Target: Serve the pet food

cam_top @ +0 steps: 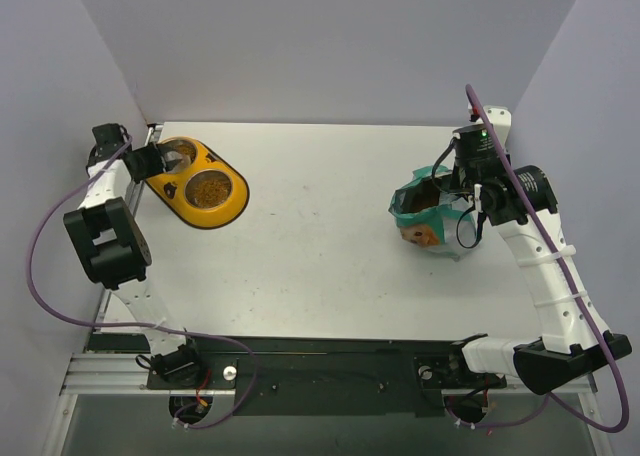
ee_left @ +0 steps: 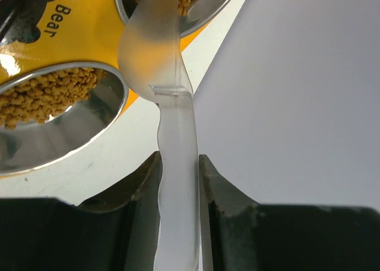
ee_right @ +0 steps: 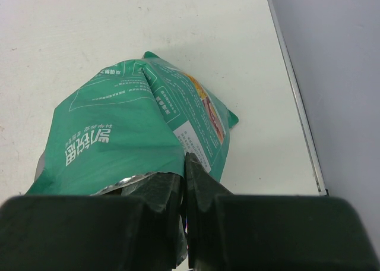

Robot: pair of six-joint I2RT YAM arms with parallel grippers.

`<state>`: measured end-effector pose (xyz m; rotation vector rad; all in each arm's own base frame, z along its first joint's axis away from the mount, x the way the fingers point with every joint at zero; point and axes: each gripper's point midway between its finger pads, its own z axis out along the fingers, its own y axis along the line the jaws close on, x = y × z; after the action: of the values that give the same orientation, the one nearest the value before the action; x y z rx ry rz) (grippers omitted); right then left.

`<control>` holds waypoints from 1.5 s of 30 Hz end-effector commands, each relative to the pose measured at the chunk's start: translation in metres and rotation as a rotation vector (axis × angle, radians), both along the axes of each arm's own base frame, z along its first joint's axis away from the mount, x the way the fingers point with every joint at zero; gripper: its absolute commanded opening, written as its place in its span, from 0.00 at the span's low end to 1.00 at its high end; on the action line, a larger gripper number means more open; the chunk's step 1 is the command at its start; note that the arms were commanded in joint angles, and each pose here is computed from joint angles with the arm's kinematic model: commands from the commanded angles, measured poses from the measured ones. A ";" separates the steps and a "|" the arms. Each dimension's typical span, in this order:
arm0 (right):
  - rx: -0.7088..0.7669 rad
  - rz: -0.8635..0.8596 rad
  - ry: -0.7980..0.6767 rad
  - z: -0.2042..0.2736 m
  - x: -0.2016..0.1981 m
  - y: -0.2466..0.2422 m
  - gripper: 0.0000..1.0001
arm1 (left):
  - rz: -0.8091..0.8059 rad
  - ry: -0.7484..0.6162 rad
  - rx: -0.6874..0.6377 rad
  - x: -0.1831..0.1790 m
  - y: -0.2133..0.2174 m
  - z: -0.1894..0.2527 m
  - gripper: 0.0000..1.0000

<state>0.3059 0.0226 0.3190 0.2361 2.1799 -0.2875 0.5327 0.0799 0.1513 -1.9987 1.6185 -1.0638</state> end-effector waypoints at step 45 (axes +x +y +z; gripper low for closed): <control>-0.087 0.023 0.007 -0.004 -0.023 -0.002 0.00 | -1.051 -0.088 0.933 -0.204 -0.232 0.002 0.00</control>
<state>0.2946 0.0367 0.3131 0.1654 2.1754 -0.2764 0.3533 -0.1753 0.1879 -0.5631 2.5156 -0.5781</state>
